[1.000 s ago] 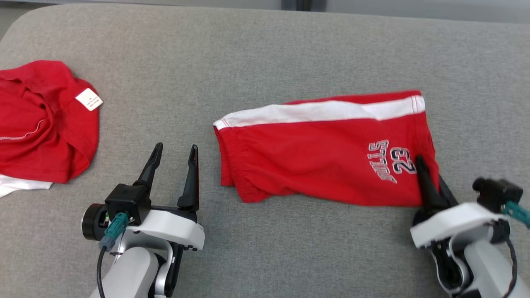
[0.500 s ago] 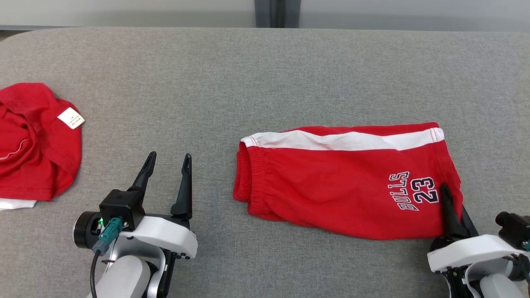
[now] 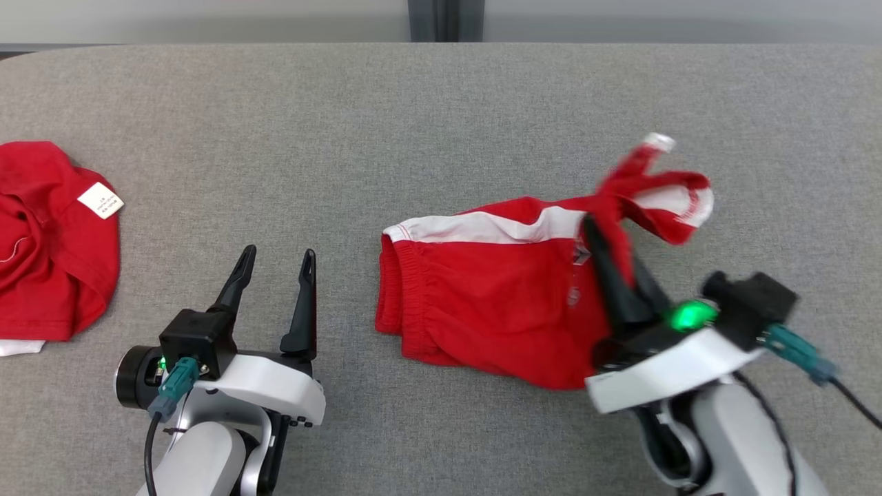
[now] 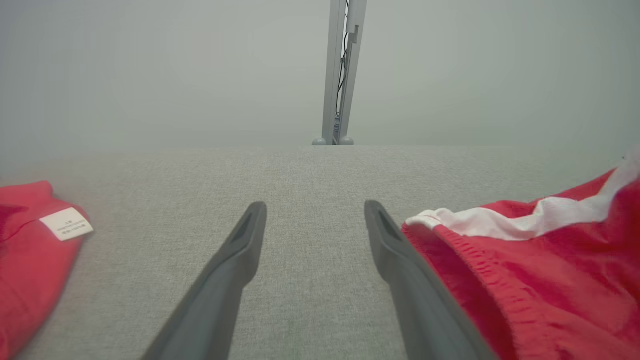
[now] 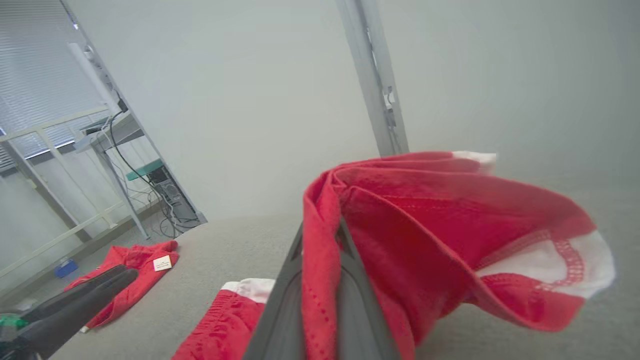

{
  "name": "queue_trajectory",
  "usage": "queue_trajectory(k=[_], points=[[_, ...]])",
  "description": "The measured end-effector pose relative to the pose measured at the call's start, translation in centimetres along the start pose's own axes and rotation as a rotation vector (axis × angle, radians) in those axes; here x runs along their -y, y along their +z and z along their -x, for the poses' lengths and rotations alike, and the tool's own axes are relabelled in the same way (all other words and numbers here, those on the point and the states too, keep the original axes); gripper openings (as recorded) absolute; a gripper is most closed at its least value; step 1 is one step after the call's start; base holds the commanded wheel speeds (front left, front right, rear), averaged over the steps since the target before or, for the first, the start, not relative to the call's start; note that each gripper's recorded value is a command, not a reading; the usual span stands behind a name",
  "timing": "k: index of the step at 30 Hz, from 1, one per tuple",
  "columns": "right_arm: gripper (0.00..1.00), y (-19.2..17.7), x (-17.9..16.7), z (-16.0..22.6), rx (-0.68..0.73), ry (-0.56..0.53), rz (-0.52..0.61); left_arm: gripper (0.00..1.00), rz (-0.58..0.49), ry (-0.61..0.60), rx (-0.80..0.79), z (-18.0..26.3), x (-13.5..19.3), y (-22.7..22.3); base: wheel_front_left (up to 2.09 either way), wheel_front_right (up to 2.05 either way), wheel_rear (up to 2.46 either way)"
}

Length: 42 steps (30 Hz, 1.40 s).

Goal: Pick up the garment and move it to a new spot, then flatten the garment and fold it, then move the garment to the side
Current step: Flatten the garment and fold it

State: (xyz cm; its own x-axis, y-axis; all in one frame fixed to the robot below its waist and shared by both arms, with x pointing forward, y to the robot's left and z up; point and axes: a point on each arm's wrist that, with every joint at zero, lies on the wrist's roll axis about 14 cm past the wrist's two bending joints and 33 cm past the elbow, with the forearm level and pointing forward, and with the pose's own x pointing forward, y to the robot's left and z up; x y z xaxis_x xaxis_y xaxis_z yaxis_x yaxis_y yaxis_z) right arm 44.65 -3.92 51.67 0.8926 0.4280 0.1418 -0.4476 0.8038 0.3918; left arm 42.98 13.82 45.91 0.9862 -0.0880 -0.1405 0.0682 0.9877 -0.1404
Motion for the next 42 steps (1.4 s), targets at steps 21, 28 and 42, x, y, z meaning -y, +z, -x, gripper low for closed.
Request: queue_trajectory(k=[21, 28, 42], points=[[1.00, -10.4, -10.7, -1.4, -0.343, 0.348, -0.103, 1.00, 0.006, 0.010, -0.006, 0.1, -0.1, -0.4, 0.00, 0.00, 0.00], [1.00, -10.1, -12.9, -1.0, -0.340, 0.415, -0.134, 1.00, 0.013, 0.005, -0.009, 0.1, 0.2, -0.6, 0.00, 0.00, 0.00], [1.00, 2.1, -9.4, -0.7, 0.036, 0.356, -0.020, 1.00, -0.006, 0.025, 0.033, 1.1, -0.5, 1.0, 0.00, 0.00, 0.00]])
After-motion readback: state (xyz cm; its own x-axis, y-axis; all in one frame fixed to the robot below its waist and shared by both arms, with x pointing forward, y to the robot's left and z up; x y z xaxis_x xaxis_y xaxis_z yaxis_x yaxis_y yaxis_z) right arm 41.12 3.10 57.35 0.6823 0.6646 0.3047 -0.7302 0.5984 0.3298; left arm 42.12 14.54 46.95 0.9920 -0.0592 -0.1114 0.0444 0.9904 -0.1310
